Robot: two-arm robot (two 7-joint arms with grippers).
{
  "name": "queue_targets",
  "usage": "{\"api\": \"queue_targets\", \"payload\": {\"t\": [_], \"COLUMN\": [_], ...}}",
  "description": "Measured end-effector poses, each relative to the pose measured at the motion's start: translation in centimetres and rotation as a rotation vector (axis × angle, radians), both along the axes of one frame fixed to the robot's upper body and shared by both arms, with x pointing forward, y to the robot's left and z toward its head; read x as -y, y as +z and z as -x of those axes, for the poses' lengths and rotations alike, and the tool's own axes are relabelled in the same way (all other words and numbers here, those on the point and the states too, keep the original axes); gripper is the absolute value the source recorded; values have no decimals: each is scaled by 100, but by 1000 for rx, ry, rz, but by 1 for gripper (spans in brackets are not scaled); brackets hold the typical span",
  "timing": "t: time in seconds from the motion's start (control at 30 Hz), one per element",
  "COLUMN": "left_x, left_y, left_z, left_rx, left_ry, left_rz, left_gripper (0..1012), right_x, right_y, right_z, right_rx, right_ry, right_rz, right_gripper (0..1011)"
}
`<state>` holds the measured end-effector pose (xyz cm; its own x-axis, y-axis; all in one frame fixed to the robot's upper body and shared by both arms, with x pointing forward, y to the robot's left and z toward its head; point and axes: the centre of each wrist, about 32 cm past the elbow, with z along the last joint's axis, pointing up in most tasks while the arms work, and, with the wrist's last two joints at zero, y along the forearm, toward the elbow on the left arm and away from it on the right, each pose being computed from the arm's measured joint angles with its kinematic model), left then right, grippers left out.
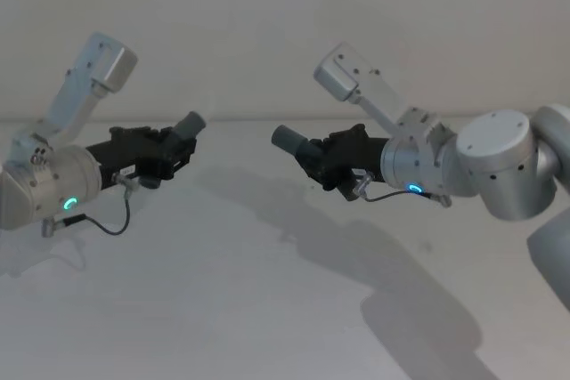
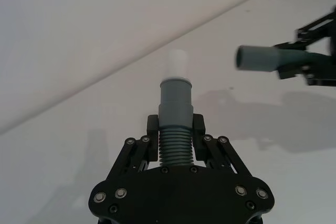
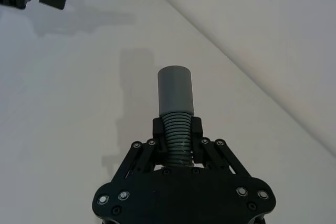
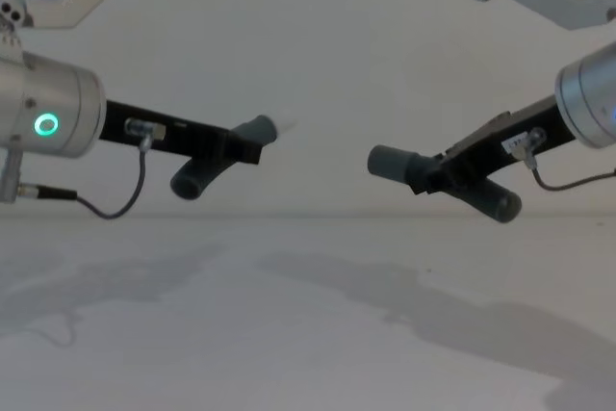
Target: Use both hands to pick up one end of the pipe from the table, align the ends, and insert them.
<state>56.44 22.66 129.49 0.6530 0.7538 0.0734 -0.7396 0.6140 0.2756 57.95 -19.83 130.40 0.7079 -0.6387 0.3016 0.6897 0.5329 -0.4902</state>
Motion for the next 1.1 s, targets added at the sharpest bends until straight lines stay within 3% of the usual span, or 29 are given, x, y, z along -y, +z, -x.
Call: {"api": "queue_targets", "payload": {"t": [0.03, 0.3, 0.4, 0.63, 0.7, 0.77, 0.83, 0.87, 1.03, 1.07, 1.1], "left_x": [0, -5, -7, -14, -21, -23, -35, -35, -64, -73, -74], "left_y": [0, 199, 283, 424, 481, 493, 540, 540, 604, 618, 621], "left_z": [0, -32, -52, -88, -106, -110, -128, -128, -157, -166, -168], "left_rx": [0, 40, 55, 79, 87, 89, 94, 94, 104, 109, 112], "left_ry": [0, -141, -206, -304, -345, -357, -391, -391, -444, -459, -466], "left_rz": [0, -49, -84, -159, -202, -213, -259, -259, -340, -367, -376], "left_gripper": [336, 336, 336, 336, 336, 336, 336, 336, 336, 336, 336], "right_x": [-3, -31, -26, 28, 46, 73, 105, 116, 200, 210, 221], "right_y": [8, 131, 150, 184, 193, 210, 228, 234, 290, 297, 308], "right_z": [-1, -36, -52, -92, -100, -109, -116, -118, -126, -126, -126], "right_rx": [1, 23, 28, 49, 55, 64, 73, 75, 97, 99, 104], "right_ry": [5, 79, 103, 142, 147, 152, 156, 158, 169, 170, 173], "right_rz": [7, 125, 172, 268, 285, 306, 325, 330, 363, 365, 369], "right_gripper": [255, 255, 255, 255, 255, 255, 255, 255, 255, 255, 255]}}
